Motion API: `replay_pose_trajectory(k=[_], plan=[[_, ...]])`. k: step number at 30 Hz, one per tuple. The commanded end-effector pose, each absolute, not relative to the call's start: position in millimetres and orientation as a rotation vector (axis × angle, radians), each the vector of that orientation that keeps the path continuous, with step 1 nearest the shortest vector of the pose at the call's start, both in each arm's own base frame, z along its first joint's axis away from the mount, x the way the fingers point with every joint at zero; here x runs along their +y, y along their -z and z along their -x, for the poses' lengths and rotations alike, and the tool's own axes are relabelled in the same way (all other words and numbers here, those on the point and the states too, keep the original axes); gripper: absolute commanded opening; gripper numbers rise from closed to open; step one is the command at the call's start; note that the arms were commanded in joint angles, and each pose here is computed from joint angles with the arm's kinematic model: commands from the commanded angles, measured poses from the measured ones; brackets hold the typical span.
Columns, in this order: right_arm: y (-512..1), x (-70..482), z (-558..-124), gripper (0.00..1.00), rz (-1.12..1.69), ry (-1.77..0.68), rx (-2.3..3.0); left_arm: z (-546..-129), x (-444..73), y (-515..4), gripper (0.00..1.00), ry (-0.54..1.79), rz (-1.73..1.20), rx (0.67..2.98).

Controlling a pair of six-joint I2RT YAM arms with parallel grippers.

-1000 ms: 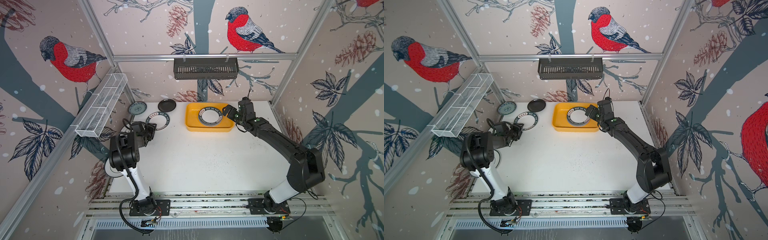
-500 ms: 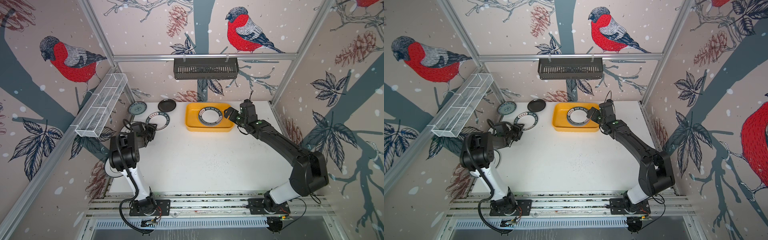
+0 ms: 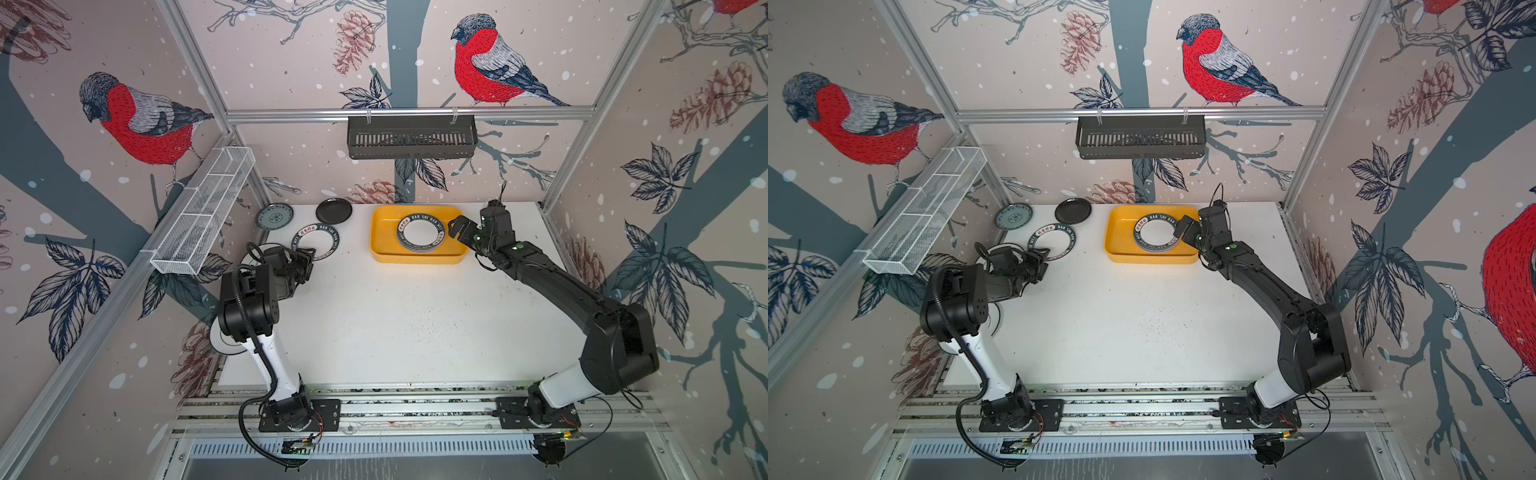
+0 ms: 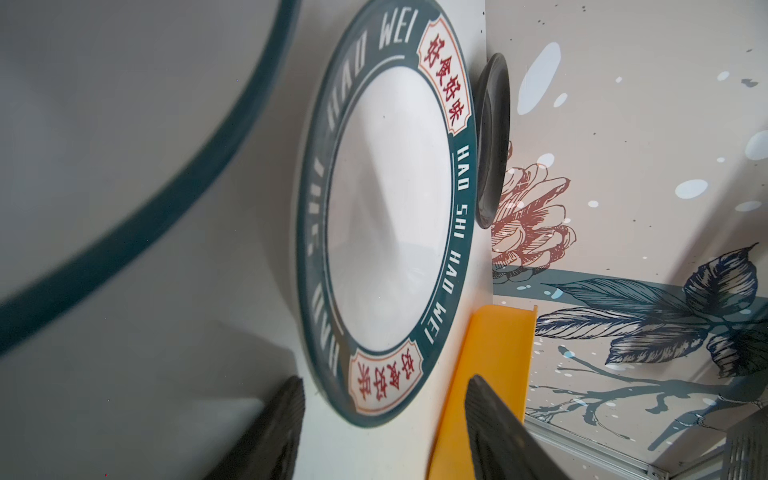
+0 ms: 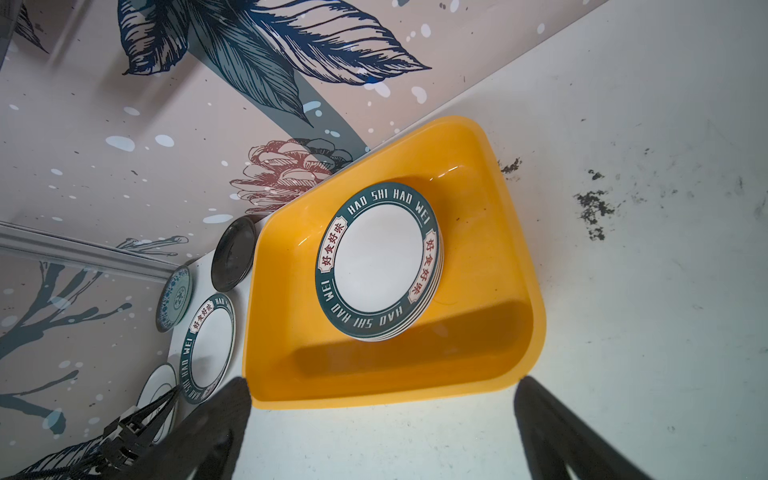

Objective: Place the plates into the plastic bin on the countertop
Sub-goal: 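Grip the next green-rimmed plate edge with the left gripper while the right withdraws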

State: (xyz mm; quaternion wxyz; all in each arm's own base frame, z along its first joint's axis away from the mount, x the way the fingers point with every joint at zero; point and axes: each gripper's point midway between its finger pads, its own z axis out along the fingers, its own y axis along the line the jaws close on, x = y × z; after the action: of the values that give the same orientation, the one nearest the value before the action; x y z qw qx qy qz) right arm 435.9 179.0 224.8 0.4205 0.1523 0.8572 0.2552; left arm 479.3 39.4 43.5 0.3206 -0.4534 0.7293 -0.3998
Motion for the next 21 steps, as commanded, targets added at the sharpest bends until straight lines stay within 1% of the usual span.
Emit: replay_pose_trajectory(k=[1, 2, 3, 4, 6, 9, 14, 21], plan=[[-232.5, 178.1, -437.0, 1.00, -0.387, -0.651, 2.118, -474.0, 39.2, -27.9, 0.64, 1.060, 1.278, 1.937], [-232.8, 178.1, -436.7, 1.00, -0.386, -0.651, 2.117, -475.1, 39.5, -28.7, 0.64, 1.071, 1.280, 1.931], [-232.4, 177.4, -436.1, 1.00, -0.388, -0.649, 2.118, -476.1, 38.6, -30.2, 0.29, 1.087, 1.274, 1.926], [-232.1, 177.1, -435.6, 1.00, -0.388, -0.647, 2.118, -475.9, 37.3, -30.7, 0.07, 1.099, 1.274, 1.926], [-231.9, 175.9, -433.9, 1.00, -0.393, -0.646, 2.114, -473.3, 35.1, -33.7, 0.53, 1.131, 1.277, 1.921], [-232.9, 173.1, -430.8, 1.00, -0.402, -0.651, 2.099, -466.6, 33.0, -43.3, 0.95, 1.168, 1.267, 1.911], [-228.2, 167.6, -426.7, 1.00, -0.421, -0.662, 2.083, -453.9, 37.1, -52.2, 0.96, 1.151, 1.269, 1.915], [-225.1, 159.7, -424.0, 1.00, -0.429, -0.661, 2.086, -460.7, 35.7, -54.3, 0.96, 1.201, 1.259, 1.894]])
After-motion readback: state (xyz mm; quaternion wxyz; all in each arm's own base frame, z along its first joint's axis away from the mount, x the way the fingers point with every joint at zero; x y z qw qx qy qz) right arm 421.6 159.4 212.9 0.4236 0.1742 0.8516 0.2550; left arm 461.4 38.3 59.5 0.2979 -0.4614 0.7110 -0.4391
